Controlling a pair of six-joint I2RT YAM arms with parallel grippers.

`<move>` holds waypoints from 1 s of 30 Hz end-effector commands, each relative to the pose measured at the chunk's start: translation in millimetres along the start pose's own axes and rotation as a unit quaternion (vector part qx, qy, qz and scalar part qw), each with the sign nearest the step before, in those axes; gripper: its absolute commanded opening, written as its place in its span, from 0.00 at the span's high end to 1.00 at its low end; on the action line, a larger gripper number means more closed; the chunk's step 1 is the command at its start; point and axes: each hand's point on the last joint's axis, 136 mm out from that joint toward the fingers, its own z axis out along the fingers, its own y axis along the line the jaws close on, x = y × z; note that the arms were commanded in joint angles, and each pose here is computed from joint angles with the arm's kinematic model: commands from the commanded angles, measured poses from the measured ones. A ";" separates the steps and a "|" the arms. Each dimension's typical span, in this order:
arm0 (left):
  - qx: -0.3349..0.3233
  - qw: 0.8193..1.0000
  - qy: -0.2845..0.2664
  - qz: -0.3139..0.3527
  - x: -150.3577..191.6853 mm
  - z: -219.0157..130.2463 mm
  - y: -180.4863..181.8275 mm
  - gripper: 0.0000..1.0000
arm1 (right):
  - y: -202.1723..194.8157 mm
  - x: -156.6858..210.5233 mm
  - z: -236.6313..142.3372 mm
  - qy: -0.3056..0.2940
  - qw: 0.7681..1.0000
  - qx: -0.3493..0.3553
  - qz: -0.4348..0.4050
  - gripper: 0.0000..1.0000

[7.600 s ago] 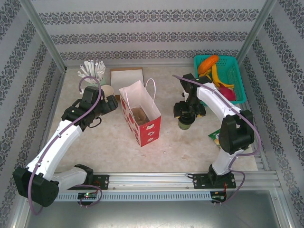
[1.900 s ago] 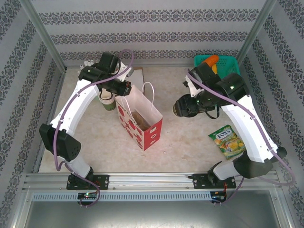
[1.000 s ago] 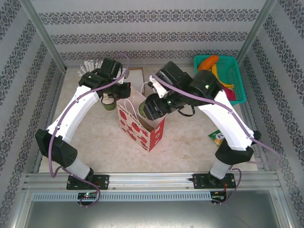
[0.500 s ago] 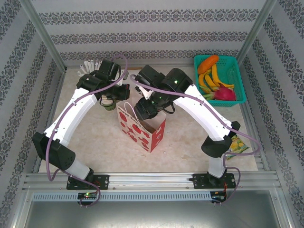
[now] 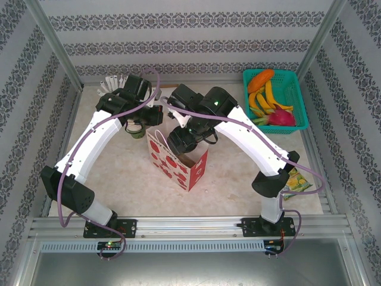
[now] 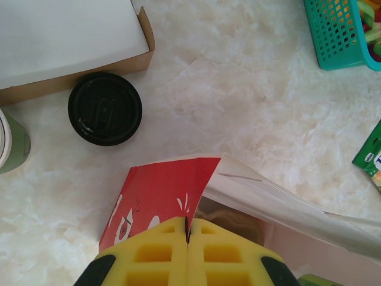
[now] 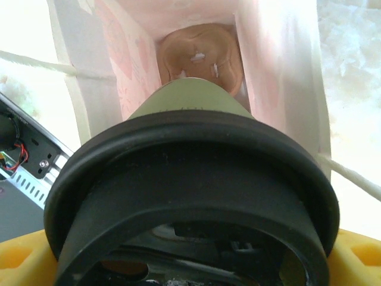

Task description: Pack the takeout coffee

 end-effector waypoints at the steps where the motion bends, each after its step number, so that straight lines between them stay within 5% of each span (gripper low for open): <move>1: 0.013 1.000 -0.016 0.010 -3.6 -6.7 -8.2 1.00 | 9.4 11.4 8.4 0.032 0.999 -0.012 -0.014 0.36; 15: 0.036 0.998 -0.017 0.039 -2.4 -5.3 -15.8 0.99 | -8.6 6.7 19.5 0.032 0.999 0.004 0.018 0.36; 23: 0.077 0.989 -0.057 0.110 -1.6 -32.1 -32.1 0.57 | -16.1 13.3 26.2 0.052 0.998 0.019 0.018 0.36; 30: 0.099 0.964 -0.121 0.214 10.3 -72.2 -43.6 0.23 | -21.8 14.6 26.6 0.059 0.998 0.031 0.017 0.36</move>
